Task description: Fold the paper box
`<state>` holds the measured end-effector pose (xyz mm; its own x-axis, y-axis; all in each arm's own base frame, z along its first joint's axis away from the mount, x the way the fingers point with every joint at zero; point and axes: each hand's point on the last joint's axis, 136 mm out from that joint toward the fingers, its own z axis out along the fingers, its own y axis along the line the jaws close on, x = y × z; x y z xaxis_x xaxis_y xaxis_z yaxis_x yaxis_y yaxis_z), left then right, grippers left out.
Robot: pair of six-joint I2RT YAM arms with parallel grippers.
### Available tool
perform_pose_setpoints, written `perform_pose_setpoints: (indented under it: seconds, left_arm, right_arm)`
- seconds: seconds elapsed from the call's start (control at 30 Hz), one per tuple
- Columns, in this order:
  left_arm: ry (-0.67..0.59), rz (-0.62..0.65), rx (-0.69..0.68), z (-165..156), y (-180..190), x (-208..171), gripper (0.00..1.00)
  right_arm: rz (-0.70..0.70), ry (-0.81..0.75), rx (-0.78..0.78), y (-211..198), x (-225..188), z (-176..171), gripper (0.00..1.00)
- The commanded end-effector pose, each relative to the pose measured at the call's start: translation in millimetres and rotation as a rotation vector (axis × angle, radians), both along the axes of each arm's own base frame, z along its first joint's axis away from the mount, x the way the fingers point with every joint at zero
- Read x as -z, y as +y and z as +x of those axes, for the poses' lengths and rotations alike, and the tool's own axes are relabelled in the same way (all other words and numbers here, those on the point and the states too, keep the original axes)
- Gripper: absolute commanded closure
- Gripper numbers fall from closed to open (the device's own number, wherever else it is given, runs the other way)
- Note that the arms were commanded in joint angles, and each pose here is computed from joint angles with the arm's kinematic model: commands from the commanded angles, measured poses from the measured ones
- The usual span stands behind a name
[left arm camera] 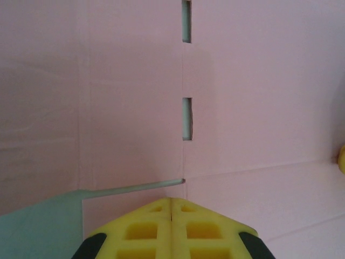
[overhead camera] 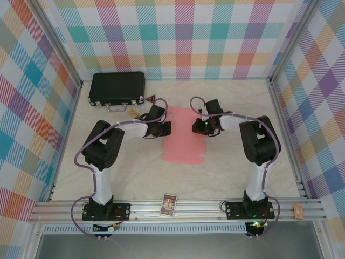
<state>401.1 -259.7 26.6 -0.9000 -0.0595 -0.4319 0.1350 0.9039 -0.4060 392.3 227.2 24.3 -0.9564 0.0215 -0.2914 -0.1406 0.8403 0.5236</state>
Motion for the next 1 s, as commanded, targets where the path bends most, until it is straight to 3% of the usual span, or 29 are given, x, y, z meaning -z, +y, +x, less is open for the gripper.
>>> perform_pose_setpoints:
  seconds: [0.0,0.23,0.4,0.47,0.7,0.83,0.97]
  left_arm:
    - [0.127,0.110,-0.040,-43.4,25.5,24.9,1.00]
    - [0.143,0.050,-0.034,-72.1,31.4,20.1,1.00]
    - [0.098,0.036,-0.025,-59.8,25.6,-5.9,1.00]
    - [0.069,0.020,-0.021,-48.2,21.2,-23.2,0.94]
    - [-0.030,0.007,-0.061,-2.6,27.9,-73.1,0.60]
    - [-0.039,0.069,-0.137,25.1,51.1,-74.4,0.54]
    - [-0.026,0.122,-0.173,44.3,67.3,-64.2,0.51]
  right_arm:
    - [-0.018,0.051,-0.063,10.6,9.1,-19.7,0.84]
    - [-0.032,0.052,-0.101,20.3,9.0,-43.0,0.82]
    - [-0.022,-0.008,-0.068,19.6,-18.2,-34.4,0.79]
    - [-0.015,-0.039,-0.057,19.1,-34.0,-26.6,0.76]
    - [-0.032,-0.095,-0.019,4.0,-71.3,10.5,0.69]
    - [-0.100,-0.084,0.028,-17.3,-69.9,38.0,0.65]
    - [-0.170,-0.091,0.050,-30.9,-65.6,62.3,0.50]
